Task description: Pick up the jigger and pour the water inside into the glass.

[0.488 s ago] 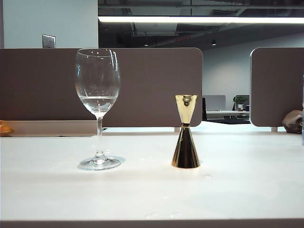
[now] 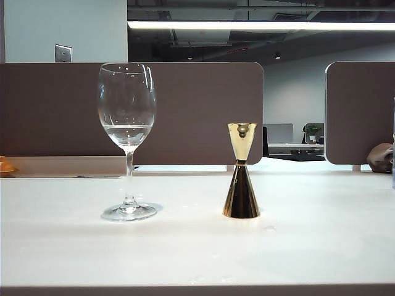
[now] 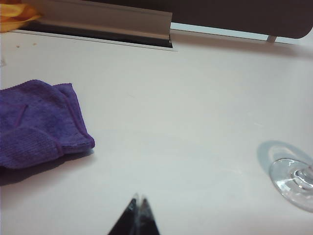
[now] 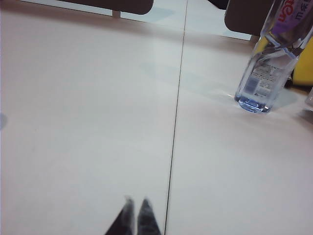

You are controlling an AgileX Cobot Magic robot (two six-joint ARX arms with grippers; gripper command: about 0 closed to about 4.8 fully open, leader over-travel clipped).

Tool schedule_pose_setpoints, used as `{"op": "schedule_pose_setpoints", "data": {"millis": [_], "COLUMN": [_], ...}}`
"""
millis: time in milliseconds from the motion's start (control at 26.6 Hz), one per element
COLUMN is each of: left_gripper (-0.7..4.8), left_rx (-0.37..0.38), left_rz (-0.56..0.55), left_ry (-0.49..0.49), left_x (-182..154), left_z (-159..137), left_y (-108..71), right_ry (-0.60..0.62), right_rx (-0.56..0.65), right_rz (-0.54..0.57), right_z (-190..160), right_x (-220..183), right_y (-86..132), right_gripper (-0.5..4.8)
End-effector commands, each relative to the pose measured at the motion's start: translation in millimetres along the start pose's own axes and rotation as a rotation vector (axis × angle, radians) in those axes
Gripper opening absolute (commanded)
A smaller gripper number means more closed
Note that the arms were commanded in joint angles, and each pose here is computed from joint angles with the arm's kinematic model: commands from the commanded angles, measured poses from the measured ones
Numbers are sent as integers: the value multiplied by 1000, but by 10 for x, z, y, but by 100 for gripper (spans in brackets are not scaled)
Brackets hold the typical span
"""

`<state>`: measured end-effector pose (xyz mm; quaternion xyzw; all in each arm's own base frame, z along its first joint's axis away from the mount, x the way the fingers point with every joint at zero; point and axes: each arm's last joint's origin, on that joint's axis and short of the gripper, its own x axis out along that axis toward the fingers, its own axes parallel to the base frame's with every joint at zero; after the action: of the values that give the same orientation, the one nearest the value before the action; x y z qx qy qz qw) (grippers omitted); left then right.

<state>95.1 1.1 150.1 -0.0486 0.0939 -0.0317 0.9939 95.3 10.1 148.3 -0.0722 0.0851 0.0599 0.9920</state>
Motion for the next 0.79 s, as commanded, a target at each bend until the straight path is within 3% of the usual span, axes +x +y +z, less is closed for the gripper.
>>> {"op": "schedule_pose_setpoints", "data": {"millis": [38, 789], "left_gripper": [4, 4], "left_rx": [3, 2], "left_rz": [4, 4], "left_ry": [-1, -2], "left_x": [2, 2], "left_z": [-1, -1], "left_y": [3, 3], "right_ry": [4, 3], "right_rx": [3, 32], "right_rz": [7, 14], "right_z": [-21, -20], "right_x": [7, 7], "right_y": [5, 7], "right_gripper": [22, 22]}}
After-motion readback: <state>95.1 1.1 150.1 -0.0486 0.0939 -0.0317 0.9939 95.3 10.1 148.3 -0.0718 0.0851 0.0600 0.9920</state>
